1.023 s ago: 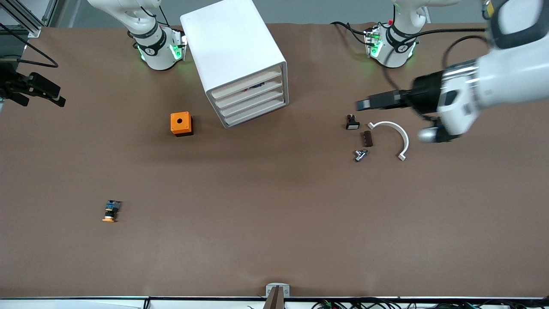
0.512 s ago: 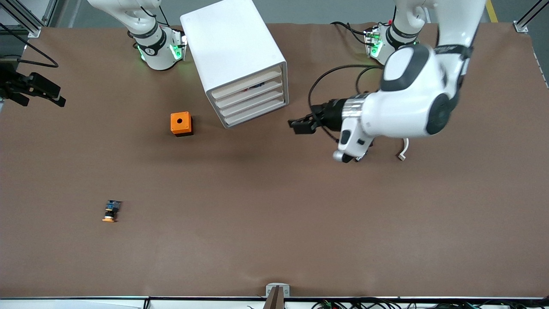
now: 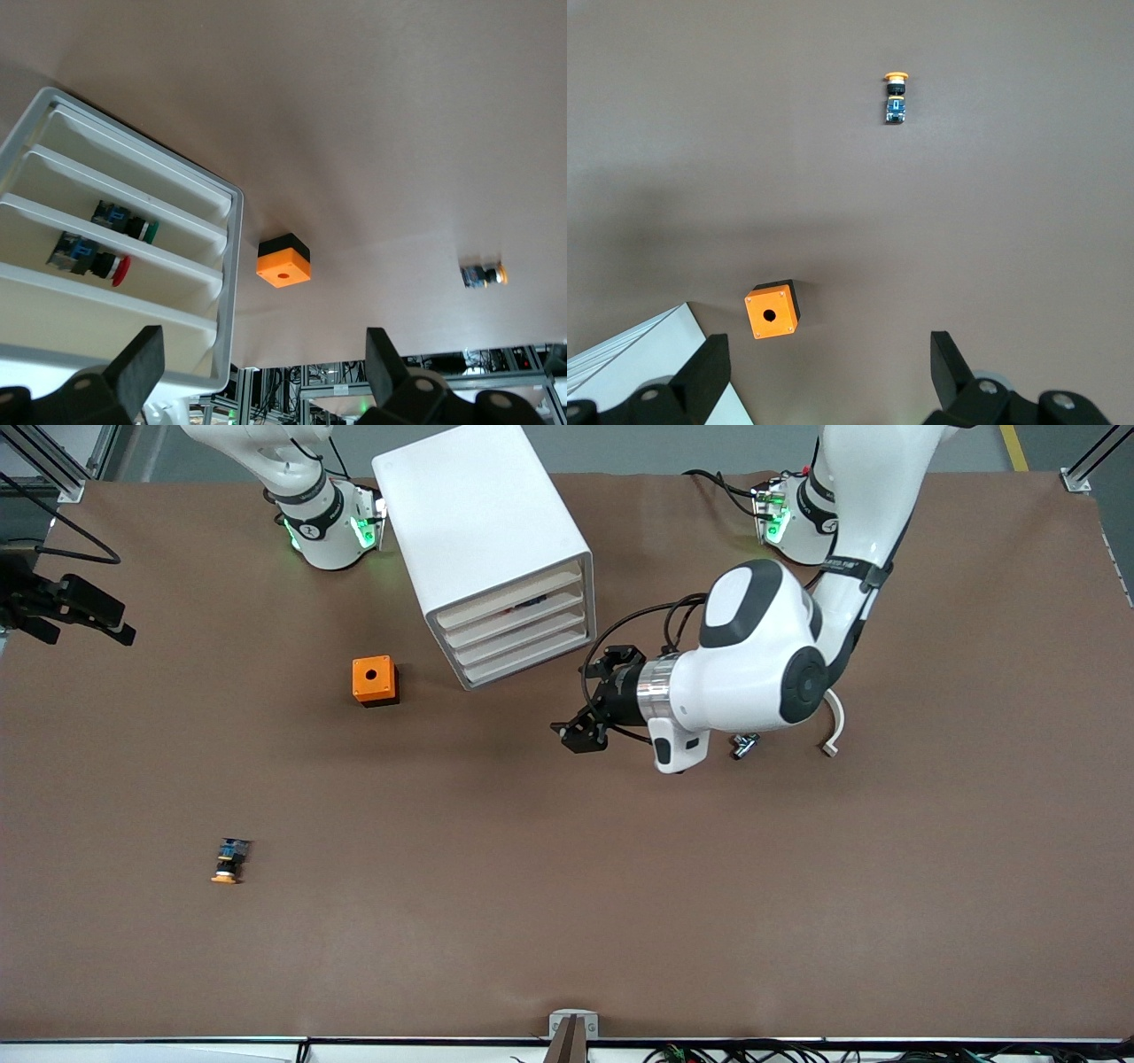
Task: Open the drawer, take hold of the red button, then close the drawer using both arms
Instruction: 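Move the left gripper toward the white cabinet's drawer front, then grasp the drawer edge with the left gripper while the right gripper approaches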
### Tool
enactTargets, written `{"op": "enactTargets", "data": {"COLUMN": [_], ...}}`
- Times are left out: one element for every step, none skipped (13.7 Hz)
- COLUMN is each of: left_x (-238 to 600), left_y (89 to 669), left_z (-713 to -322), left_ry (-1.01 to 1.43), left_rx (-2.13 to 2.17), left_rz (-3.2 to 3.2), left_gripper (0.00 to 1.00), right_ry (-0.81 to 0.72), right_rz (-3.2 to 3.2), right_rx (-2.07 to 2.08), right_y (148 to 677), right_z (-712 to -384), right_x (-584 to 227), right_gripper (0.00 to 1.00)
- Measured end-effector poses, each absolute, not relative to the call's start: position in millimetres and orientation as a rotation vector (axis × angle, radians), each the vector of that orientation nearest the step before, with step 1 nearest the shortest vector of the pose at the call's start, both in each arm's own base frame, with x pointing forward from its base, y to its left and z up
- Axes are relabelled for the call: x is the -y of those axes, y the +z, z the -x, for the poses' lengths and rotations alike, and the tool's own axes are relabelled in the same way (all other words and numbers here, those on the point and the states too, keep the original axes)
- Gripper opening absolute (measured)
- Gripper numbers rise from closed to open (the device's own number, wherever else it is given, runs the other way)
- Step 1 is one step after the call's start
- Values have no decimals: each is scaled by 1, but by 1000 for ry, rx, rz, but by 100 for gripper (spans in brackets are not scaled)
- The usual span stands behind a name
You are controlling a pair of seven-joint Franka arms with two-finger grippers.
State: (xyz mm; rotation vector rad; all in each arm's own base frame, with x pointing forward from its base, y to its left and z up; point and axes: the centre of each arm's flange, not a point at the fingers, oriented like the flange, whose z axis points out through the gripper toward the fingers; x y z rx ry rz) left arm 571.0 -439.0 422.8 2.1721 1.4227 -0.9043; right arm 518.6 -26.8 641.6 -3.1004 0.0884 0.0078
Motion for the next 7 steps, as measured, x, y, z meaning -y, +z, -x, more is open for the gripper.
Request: {"op": "enactTargets", "data": {"left_x": [447,455,462,468,472,474,475], "left_y": [407,392,378,368,359,351,341], "left_z": [-570,-567,-564,-561,-557,-552,-546], "left_ry": [-928,-955,-985,-1014,-1046,-1096,-1161], "left_rx": [-1435,-1461,-1503,-1549,-1590,-1638,-1704], "left_rz": [-2178,-2180,-2174,-2166,-2163,-2167,-2168], "left_gripper": [100,100,100,100,100,100,100], "right_ry": [6,7,13,29,55,82,105], "right_rz": [3100,3100,3100,3101,3101,3101,3102], "right_rx": [-90,-90,-91,-92,-93,-94,-94], "right_y": [642,642,640,634,625,614,604], "right_z": [-519,-519,-520,-523,-527,-534,-540], "right_x": [27,27,28,28,28,28,28], "right_gripper": [100,100,100,100,100,100,100]}}
